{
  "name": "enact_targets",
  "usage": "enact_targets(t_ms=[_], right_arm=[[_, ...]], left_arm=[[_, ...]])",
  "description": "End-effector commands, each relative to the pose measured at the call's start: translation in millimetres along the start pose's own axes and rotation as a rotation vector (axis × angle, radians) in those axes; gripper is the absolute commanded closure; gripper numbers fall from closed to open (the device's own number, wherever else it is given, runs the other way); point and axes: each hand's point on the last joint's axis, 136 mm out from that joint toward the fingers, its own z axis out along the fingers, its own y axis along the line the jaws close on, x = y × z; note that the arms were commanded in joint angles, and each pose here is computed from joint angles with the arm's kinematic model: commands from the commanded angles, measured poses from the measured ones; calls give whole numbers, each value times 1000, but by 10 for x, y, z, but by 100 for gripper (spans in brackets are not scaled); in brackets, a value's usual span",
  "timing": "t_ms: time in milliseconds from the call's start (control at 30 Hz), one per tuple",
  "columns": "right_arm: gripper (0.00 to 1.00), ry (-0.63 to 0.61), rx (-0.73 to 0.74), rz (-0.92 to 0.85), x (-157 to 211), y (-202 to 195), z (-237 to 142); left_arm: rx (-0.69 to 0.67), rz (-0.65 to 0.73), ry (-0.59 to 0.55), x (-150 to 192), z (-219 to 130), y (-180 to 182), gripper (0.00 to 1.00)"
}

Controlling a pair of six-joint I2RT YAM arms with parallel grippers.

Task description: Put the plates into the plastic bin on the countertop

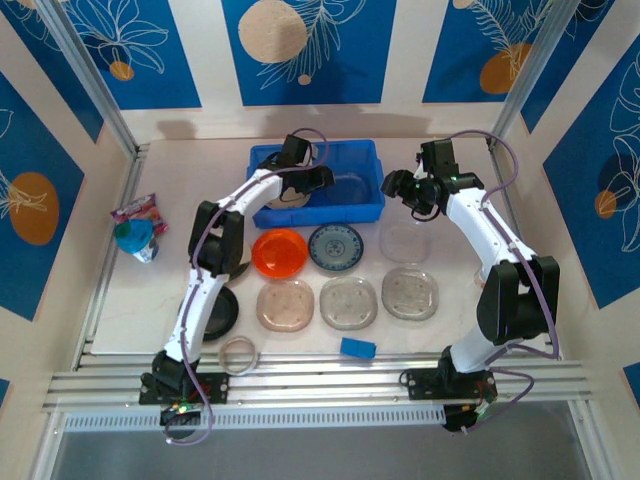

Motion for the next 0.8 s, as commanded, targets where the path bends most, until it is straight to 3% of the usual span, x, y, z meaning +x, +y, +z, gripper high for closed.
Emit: enact_targets(t_ms=[0,500,667,767], right_arm=[[31,13,-21,5,28,45,-8],[31,-9,-2,0,-31,-31,-59],[32,-24,-12,-13,-83,-40,-111],[32,-45,-5,-20,-133,-59,-207]], left_arm=[[-6,20,4,-11,10,-42,53],[-29,105,-70,-266,-242,-215,32],[-81,198,-173,-498,-703,-447,0],[-145,265,-287,-603,-1160,-607,0]])
